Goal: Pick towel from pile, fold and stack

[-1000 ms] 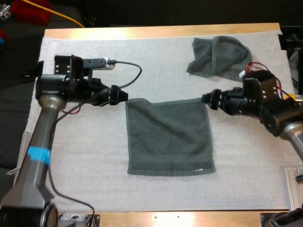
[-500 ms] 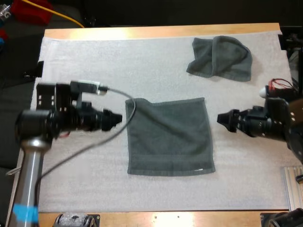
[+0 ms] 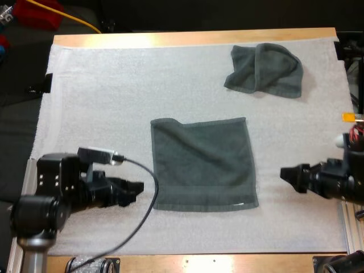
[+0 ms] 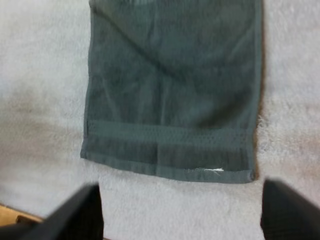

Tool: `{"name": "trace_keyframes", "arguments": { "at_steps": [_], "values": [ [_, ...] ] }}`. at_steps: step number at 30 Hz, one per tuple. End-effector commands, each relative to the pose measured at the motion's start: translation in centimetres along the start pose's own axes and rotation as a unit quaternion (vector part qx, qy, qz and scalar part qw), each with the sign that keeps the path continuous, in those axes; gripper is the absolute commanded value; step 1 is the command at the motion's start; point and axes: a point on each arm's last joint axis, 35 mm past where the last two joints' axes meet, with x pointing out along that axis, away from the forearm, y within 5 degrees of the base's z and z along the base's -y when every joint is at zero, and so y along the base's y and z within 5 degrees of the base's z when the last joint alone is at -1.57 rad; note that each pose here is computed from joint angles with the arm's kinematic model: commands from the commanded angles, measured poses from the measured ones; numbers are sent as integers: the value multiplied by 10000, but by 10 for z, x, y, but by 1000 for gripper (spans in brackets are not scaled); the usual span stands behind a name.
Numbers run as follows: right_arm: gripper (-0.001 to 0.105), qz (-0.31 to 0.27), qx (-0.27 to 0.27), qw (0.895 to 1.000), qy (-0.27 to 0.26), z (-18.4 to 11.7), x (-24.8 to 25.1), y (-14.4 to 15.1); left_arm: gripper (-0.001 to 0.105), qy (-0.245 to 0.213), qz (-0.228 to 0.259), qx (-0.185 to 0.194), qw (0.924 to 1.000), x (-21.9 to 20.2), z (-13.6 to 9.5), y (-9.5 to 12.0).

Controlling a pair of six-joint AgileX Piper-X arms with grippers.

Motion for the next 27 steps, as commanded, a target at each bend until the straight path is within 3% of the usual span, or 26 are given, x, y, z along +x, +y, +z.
{"name": "trace_keyframes", "arguments": {
  "at_steps": [1, 8, 15, 27],
  "values": [
    [64, -53, -66, 10000, 1, -7, -8, 1, 63, 5, 29, -56, 10000, -5, -6, -1],
    [64, -113, -84, 9999, -68, -34, -34, 5, 63, 58, 41, -88, 9999, -18, -28, -5],
    [64, -150, -88, 9998, -88, -50, -38, 3, 63, 3, 29, -41, 10000, -22, -34, -7],
    [64, -260, 240, 9992, 172, -70, 45, -28, 63, -149, 75, 74, 9998, -22, -29, -7]
  ]
}}
